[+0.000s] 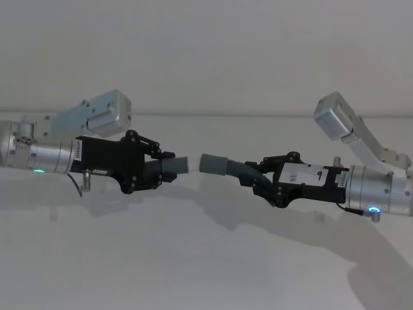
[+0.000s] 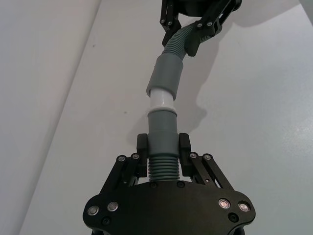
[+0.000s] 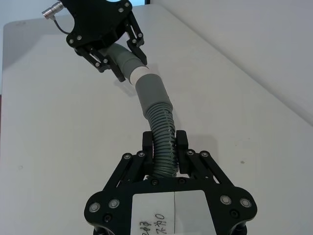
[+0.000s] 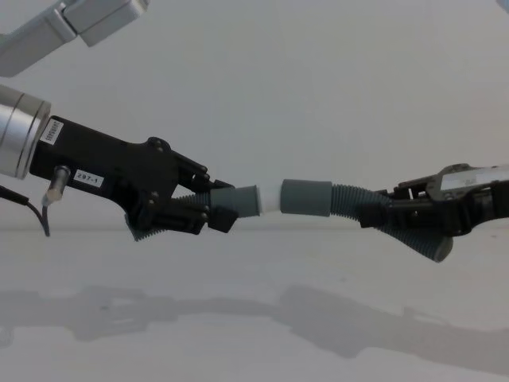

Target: Use both hands to pick up one end of the pipe from the table, align the ends, and insert them.

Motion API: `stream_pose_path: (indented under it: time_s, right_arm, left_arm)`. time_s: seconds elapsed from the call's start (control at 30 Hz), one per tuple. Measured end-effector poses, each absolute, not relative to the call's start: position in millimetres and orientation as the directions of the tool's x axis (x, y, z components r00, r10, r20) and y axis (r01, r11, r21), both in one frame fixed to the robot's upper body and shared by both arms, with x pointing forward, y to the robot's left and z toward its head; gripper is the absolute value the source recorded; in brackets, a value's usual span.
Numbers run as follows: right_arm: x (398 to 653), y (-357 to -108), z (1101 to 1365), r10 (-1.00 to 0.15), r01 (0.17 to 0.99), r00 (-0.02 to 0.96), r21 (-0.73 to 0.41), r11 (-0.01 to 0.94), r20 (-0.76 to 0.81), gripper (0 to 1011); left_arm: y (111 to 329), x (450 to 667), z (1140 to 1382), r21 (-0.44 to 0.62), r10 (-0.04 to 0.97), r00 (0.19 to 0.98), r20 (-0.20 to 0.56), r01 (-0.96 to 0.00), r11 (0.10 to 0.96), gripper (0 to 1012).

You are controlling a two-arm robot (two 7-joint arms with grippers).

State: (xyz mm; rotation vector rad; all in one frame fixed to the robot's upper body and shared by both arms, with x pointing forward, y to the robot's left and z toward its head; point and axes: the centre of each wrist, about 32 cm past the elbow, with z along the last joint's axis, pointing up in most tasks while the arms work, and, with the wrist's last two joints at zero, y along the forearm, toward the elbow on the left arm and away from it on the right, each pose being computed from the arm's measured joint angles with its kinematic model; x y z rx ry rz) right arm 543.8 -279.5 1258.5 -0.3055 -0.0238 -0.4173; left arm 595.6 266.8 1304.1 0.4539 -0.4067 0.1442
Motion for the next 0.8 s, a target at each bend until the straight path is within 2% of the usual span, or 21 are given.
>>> stream_pose_path:
  time_s: [0.8]
  right_arm:
    - [543.8,-277.8,1259.2,-0.388,0.394,0.918,-0.286,0.873,0.081,265]
  left_arm:
    - [267.3,593.3,1304.8,0.397,0.044,0.911,0.409,-0.221,0.891,360]
